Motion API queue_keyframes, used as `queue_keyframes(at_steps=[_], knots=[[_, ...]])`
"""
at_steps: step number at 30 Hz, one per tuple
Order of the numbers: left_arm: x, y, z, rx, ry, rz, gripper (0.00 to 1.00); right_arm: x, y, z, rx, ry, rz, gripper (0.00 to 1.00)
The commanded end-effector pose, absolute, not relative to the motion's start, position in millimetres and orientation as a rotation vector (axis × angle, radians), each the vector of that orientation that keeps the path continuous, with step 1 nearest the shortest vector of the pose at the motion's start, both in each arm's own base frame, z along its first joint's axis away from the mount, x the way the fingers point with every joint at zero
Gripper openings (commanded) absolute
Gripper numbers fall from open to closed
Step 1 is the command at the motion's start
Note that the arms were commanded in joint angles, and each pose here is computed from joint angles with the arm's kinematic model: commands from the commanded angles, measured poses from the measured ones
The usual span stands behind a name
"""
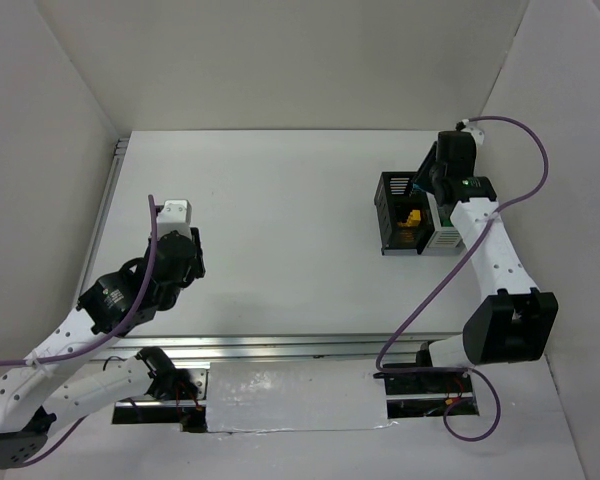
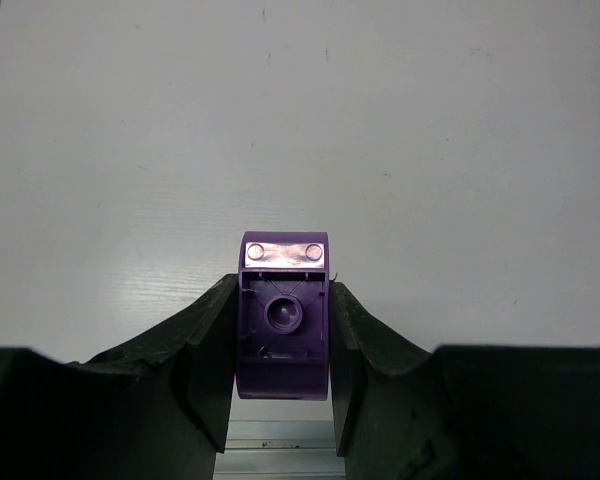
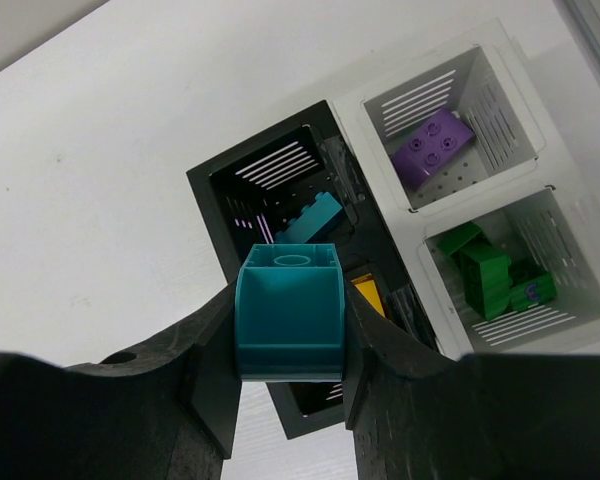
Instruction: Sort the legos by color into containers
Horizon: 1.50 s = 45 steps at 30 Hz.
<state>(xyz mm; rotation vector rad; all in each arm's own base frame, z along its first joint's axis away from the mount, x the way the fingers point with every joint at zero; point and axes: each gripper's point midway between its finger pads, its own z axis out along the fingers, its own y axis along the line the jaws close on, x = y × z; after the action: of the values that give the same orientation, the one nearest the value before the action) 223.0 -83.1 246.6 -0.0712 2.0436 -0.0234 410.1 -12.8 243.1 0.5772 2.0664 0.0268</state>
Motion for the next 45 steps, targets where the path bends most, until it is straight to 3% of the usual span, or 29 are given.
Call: queue_keyframes(at_steps=[1,45], knots=[[228,-79,257,-0.114,2.003,-0.02,0.0,424,-15,264,0.56,2.006,0.041,0.0],[232,-80,254,-0.104,2.012,-0.02,0.0,425,-3,267,0.528,2.001,0.117,0.0]])
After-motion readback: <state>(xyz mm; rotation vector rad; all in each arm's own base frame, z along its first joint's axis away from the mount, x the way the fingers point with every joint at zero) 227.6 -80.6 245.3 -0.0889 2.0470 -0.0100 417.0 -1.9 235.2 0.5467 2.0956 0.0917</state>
